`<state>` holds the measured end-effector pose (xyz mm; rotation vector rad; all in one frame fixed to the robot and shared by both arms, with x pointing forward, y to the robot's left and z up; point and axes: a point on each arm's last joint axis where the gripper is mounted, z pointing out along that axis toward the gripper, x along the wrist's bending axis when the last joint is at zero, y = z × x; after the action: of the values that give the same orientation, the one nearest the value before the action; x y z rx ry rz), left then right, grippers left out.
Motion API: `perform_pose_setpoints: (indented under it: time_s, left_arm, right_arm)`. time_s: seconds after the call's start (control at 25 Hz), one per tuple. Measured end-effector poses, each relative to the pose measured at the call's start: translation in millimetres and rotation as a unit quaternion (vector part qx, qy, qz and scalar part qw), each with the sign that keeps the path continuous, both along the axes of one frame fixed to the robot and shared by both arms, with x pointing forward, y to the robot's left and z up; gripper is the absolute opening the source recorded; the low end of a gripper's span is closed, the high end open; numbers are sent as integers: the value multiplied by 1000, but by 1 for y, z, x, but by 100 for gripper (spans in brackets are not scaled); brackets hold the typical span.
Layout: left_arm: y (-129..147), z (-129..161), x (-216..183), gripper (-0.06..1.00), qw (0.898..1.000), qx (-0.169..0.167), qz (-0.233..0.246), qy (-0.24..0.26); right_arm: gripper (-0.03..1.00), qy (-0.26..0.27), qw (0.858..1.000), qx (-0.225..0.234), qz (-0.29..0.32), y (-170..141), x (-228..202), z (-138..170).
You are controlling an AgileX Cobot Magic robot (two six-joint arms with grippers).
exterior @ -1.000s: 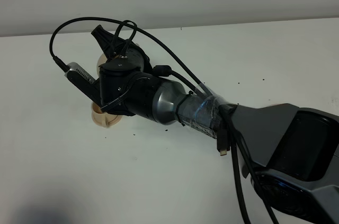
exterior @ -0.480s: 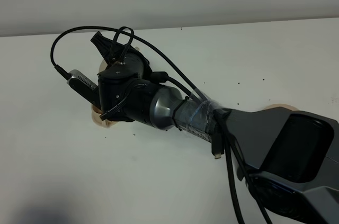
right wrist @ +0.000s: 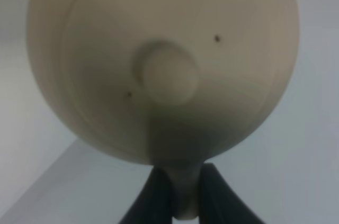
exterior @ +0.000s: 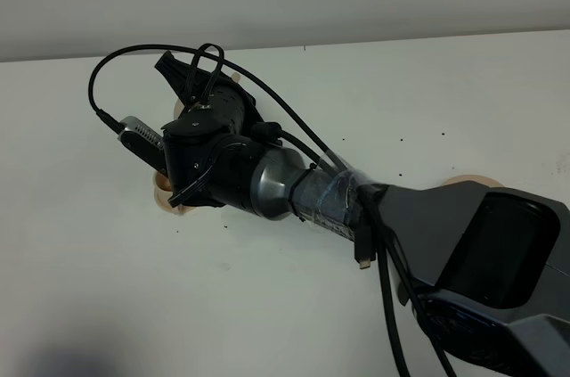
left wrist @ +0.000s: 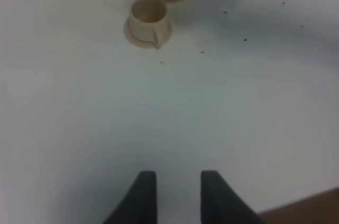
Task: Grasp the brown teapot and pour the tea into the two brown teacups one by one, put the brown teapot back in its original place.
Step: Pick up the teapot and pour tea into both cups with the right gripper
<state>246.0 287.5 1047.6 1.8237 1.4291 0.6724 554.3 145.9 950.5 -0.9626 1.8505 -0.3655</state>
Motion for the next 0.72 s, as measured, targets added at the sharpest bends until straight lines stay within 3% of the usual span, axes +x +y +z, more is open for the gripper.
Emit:
perform_pose_setpoints:
  time_s: [0.72]
  left_arm:
    - [0, 0, 0, 23, 1000, 0, 0, 0]
  right_arm:
    - [11, -10, 1000, -13, 8, 0, 1, 1]
